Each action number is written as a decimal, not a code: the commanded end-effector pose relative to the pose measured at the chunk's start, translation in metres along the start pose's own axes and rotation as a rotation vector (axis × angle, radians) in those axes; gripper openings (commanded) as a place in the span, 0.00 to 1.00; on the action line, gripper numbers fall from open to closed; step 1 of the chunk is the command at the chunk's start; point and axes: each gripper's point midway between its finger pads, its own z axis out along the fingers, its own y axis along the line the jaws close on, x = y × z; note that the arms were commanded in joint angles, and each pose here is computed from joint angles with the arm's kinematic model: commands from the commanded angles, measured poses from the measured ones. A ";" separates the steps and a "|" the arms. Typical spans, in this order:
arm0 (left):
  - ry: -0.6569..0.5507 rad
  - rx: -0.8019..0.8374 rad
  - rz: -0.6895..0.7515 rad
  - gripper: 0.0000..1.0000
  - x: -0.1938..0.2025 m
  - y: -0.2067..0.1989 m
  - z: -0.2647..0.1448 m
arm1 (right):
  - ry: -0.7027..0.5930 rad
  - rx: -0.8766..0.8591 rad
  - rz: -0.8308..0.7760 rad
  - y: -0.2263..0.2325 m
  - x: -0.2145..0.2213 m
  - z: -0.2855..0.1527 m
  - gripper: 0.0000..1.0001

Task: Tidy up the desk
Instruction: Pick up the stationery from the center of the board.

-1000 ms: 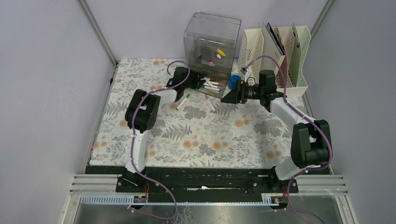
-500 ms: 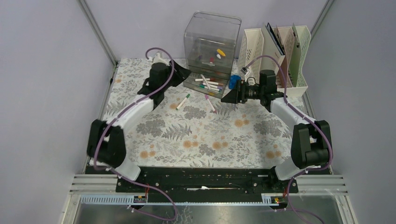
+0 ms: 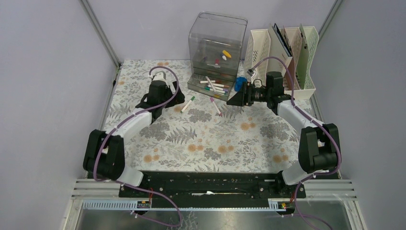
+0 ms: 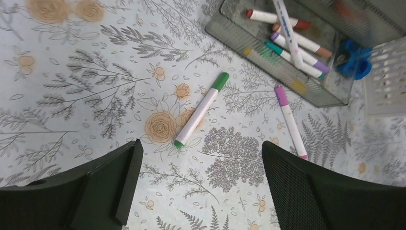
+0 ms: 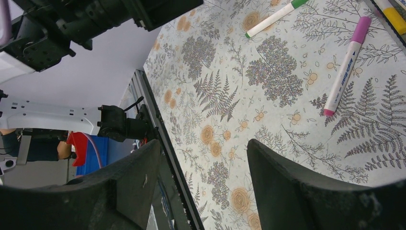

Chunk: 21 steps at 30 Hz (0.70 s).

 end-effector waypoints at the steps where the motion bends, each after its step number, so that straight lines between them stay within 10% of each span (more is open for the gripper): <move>1: 0.094 0.093 0.090 0.98 0.005 -0.019 0.019 | -0.024 -0.029 -0.055 0.014 -0.013 -0.005 0.73; 21: 0.401 -0.029 0.257 0.65 0.058 -0.010 0.098 | -0.043 -0.025 -0.071 0.017 -0.018 -0.010 0.73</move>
